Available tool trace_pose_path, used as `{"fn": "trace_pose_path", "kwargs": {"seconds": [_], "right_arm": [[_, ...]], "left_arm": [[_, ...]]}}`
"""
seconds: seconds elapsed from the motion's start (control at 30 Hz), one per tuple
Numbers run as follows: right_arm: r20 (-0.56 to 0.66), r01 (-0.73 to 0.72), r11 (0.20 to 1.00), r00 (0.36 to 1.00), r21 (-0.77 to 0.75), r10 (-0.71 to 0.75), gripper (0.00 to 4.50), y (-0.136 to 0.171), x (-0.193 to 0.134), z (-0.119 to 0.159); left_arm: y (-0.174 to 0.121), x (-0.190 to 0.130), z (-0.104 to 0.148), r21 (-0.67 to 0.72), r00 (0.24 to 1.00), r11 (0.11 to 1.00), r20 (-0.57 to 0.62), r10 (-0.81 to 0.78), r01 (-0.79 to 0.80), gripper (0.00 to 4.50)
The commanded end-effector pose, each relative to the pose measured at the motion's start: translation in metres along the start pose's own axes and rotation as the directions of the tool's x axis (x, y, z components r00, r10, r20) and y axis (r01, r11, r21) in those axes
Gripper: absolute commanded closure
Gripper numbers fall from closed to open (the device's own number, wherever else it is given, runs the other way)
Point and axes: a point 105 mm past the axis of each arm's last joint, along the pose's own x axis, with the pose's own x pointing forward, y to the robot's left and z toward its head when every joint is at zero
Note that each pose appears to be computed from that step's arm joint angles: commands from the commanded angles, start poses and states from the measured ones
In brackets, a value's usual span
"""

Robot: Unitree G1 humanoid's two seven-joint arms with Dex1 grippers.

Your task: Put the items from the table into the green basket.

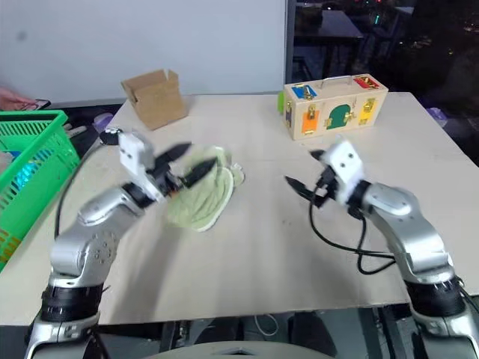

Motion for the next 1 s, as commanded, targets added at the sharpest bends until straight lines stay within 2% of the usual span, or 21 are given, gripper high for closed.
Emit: {"fn": "trace_pose_path", "kwargs": {"seconds": [0.03, 0.3, 0.57, 0.67, 0.8, 0.87, 1.0], "right_arm": [[-0.004, 0.078, 0.996, 0.997, -0.040, -0.079, 0.00, -0.013, -0.025, 0.005], [-0.129, 0.167, 0.986, 0.977, -0.016, -0.168, 0.00, -0.021, -0.072, -0.025], [-0.196, 0.149, 0.989, 0.970, 0.023, -0.142, 0.00, -0.014, -0.090, -0.048], [-0.195, 0.147, 0.989, 0.971, 0.025, -0.140, 0.00, -0.013, -0.091, -0.050], [-0.146, 0.100, 0.994, 0.985, 0.033, -0.094, 0.00, -0.006, -0.084, -0.041], [-0.081, -0.015, 0.996, 0.996, 0.090, 0.022, 0.00, 0.009, -0.076, -0.026], [0.007, -0.180, 0.983, 0.984, 0.041, 0.180, 0.00, 0.027, -0.031, 0.002]], "left_arm": [[-0.014, -0.017, 0.006, 0.017, 0.998, 0.998, -0.022, -0.064, 0.064, 0.03], [-0.017, -0.068, -0.024, -0.028, 0.986, 0.999, -0.166, -0.025, 0.021, 0.03], [-0.026, -0.096, -0.051, -0.047, 0.967, 0.998, -0.254, 0.017, -0.030, 0.03], [-0.026, -0.098, -0.052, -0.027, 0.969, 0.998, -0.244, 0.041, -0.049, 0.03], [-0.011, -0.090, -0.037, -0.035, 0.983, 0.992, -0.144, 0.115, -0.121, 0.03], [-0.004, -0.092, -0.037, -0.060, 0.982, 0.987, -0.124, 0.141, -0.150, 0.03], [0.000, -0.094, -0.047, -0.072, 0.981, 0.985, -0.123, 0.148, -0.158, 0.03]]}}
